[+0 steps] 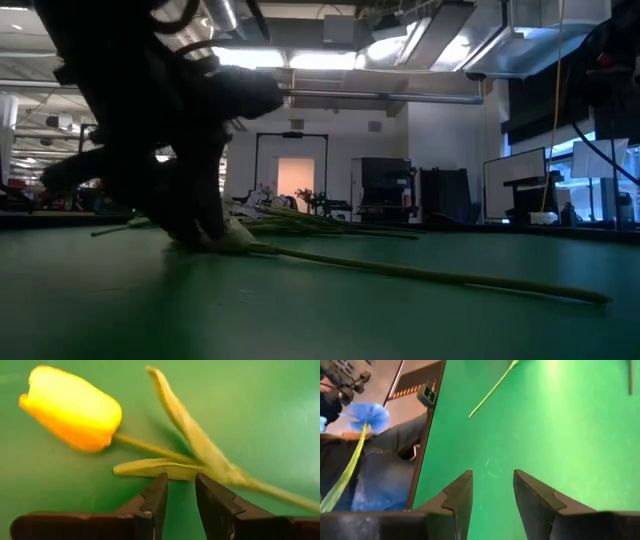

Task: Sort flowers into vase by color
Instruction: Put the bottom yellow flower into the blue vase

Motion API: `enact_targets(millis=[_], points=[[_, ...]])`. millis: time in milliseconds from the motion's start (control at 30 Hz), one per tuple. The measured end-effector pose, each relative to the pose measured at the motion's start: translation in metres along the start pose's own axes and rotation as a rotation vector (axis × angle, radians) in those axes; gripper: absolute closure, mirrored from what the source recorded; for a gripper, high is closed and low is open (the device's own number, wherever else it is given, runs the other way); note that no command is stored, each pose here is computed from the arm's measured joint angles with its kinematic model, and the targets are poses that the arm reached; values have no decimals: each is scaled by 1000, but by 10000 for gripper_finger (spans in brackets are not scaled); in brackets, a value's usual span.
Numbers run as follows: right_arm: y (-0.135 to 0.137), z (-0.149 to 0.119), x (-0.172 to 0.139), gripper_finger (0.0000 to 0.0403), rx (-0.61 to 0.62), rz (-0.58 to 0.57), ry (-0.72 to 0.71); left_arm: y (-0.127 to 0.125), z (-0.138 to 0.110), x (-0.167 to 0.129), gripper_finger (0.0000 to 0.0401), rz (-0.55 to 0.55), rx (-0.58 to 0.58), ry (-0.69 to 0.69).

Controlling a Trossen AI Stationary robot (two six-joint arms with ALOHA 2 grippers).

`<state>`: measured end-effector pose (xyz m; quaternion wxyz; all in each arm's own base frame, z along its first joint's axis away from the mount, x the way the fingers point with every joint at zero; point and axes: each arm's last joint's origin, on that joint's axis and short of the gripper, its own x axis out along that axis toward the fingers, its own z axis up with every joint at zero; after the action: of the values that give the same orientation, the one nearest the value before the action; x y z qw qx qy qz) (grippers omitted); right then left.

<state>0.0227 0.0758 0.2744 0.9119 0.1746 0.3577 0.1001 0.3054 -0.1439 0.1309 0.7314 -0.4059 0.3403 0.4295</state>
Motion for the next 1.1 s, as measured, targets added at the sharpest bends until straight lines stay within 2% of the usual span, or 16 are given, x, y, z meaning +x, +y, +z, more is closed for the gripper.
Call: enact_targets(millis=[167,433,567,667,867,1000,1100], points=[[10,0,2,262,-41,24,-61,4,19,13,305,26,-60,-124],[40,1,8,262,-197,92,-196,28,65,41,305,180,-83,-169],[51,2,11,262,-269,55,-321,33,83,37,305,209,-51,-158],[59,5,19,262,-300,-6,-372,34,92,16,305,193,-52,-177],[71,16,52,262,-362,-112,-328,31,77,-9,305,89,-160,-328],[72,25,76,262,-391,-154,-256,31,64,4,305,66,-220,-466],[73,32,90,251,-388,-140,-213,32,64,23,305,90,-241,-496]])
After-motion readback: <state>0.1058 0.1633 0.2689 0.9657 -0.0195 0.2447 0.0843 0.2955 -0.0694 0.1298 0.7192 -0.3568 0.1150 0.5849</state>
